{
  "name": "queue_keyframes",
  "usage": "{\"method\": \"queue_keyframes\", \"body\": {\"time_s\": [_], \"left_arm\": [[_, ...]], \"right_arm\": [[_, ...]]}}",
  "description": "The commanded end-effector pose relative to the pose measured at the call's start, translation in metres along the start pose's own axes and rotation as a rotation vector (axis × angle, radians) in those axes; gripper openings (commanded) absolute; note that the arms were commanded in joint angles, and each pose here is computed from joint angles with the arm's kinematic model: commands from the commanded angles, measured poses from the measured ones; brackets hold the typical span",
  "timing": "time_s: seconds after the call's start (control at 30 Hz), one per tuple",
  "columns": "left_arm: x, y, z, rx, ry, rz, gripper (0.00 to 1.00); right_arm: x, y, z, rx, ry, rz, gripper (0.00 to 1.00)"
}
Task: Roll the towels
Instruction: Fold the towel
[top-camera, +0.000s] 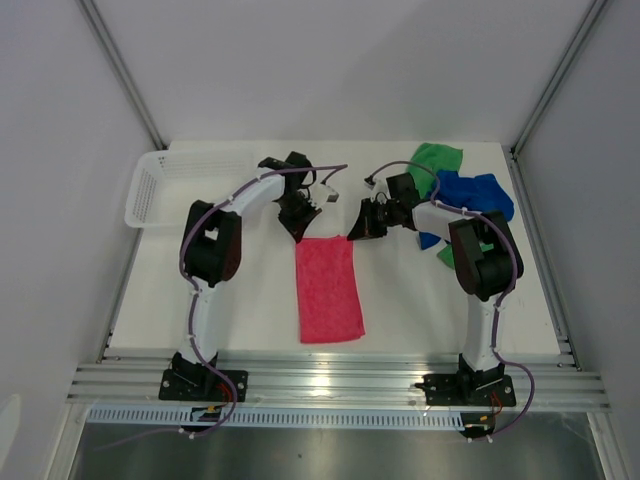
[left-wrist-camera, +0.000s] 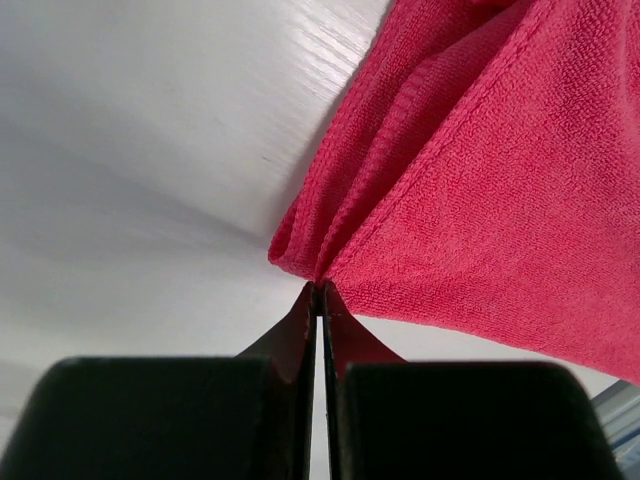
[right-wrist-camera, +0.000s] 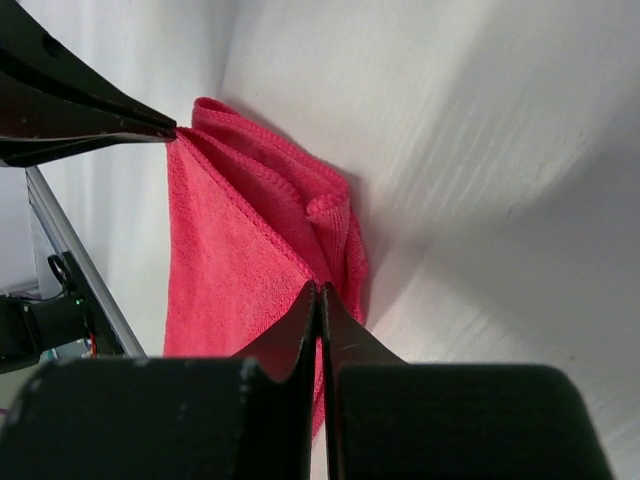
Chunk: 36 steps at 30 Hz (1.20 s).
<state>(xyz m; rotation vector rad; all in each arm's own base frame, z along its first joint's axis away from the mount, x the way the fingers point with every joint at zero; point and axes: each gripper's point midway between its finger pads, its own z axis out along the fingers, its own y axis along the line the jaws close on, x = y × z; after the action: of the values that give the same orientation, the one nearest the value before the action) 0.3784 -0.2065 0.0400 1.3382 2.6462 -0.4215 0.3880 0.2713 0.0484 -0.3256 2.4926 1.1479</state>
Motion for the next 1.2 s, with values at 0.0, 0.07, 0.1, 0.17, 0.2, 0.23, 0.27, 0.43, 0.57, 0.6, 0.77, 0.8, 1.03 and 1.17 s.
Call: {"method": "queue_keyframes", "body": {"time_s": [0.0, 0.07, 0.1, 0.17, 0.2, 0.23, 0.27, 0.43, 0.57, 0.6, 0.77, 0.8, 1.03, 1.17], "left_arm": [[-0.018, 0.009, -0.028, -0.064, -0.087, 0.002, 0.01], [-0.015, 0.008, -0.022, -0.048, -0.067, -0.003, 0.01], [-0.016, 0.009, -0.022, -0.050, -0.069, -0.001, 0.01], [-0.015, 0.010, -0.019, -0.050, -0.066, -0.003, 0.01], [-0.016, 0.011, -0.019, -0.053, -0.068, -0.003, 0.00], [-0.018, 0.014, -0.018, -0.066, -0.073, -0.005, 0.01], [-0.017, 0.015, -0.016, -0.071, -0.069, -0.008, 0.01], [-0.021, 0.022, -0.014, -0.102, -0.065, -0.059, 0.01], [-0.020, 0.025, -0.013, -0.118, -0.055, -0.089, 0.01], [-0.019, 0.026, -0.013, -0.127, -0.050, -0.094, 0.01], [-0.016, 0.029, -0.009, -0.143, -0.026, -0.110, 0.06], [-0.016, 0.030, -0.009, -0.147, -0.024, -0.110, 0.08], [-0.016, 0.032, -0.010, -0.164, -0.023, -0.127, 0.18], [-0.016, 0.032, -0.014, -0.175, -0.028, -0.128, 0.25]], "right_arm": [[-0.039, 0.018, -0.011, -0.014, -0.094, -0.076, 0.00], [-0.037, 0.014, -0.007, -0.010, -0.081, -0.064, 0.00], [-0.036, 0.012, -0.005, -0.005, -0.078, -0.058, 0.00], [-0.034, 0.007, -0.001, -0.001, -0.074, -0.047, 0.00], [-0.035, 0.006, 0.000, 0.001, -0.074, -0.046, 0.00], [-0.036, 0.005, 0.001, 0.008, -0.076, -0.045, 0.00], [-0.039, 0.005, 0.003, 0.011, -0.083, -0.044, 0.00], [-0.040, -0.010, 0.013, 0.039, -0.083, -0.020, 0.08], [-0.043, -0.012, 0.018, 0.039, -0.093, -0.009, 0.09], [-0.043, -0.012, 0.019, 0.039, -0.092, -0.005, 0.09], [-0.047, -0.014, 0.019, 0.045, -0.098, 0.003, 0.22], [-0.048, -0.015, 0.018, 0.052, -0.103, 0.003, 0.25], [-0.076, -0.012, -0.010, 0.117, -0.171, -0.038, 0.42], [-0.076, 0.002, -0.020, 0.137, -0.195, -0.071, 0.37]]}}
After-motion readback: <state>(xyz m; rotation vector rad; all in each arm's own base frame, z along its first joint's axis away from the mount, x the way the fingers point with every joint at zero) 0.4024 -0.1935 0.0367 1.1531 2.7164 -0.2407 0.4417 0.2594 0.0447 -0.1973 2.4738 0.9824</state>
